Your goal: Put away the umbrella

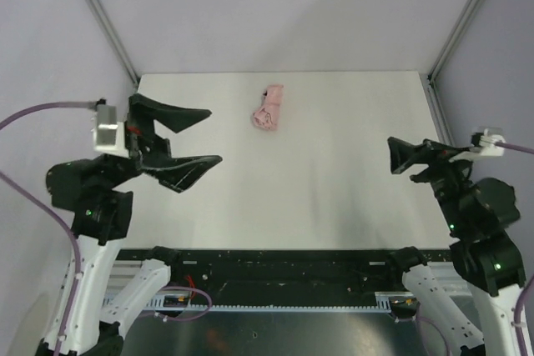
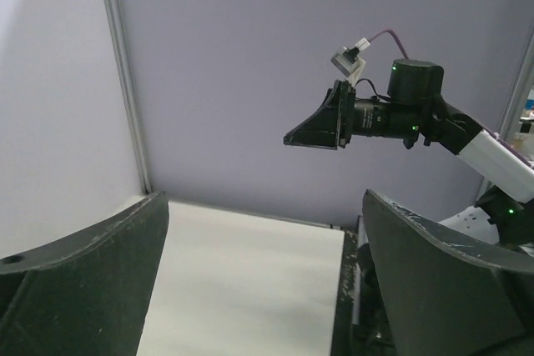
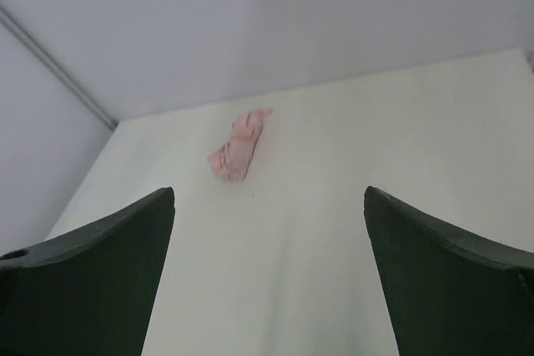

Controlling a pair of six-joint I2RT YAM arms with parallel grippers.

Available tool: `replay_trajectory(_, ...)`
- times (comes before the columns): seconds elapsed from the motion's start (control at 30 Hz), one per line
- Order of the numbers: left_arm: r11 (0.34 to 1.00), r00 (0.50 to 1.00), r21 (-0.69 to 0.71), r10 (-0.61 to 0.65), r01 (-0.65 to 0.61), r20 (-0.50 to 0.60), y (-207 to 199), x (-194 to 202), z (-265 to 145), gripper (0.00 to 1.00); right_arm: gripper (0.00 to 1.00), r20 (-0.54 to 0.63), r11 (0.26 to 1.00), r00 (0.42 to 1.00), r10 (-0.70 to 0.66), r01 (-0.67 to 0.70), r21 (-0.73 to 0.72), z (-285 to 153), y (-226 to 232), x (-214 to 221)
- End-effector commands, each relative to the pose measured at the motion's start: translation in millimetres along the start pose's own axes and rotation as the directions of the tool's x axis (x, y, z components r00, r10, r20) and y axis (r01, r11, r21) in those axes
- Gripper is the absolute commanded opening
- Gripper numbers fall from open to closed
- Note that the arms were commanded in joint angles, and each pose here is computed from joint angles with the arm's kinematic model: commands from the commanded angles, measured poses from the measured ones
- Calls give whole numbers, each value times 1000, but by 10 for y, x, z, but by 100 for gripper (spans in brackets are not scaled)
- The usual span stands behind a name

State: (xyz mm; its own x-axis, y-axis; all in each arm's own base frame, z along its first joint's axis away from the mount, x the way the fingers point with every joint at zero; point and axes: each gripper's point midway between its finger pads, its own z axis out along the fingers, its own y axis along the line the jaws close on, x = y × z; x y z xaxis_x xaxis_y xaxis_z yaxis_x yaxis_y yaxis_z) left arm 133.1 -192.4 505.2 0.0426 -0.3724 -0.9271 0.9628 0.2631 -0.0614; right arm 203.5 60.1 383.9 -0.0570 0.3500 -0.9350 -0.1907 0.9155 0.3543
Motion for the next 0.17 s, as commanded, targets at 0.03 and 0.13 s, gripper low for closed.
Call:
replay_trajectory(0.03,997,997,23,69,-69,-24,-16,-74,38,99,99,122,998,991,-50,46,33,-180,-18,-417)
replay_trajectory(0.13,997,997,20,72,-72,-23,-4,-83,46,99,99,126,998,991,-48,43,38,-212,-25,-441)
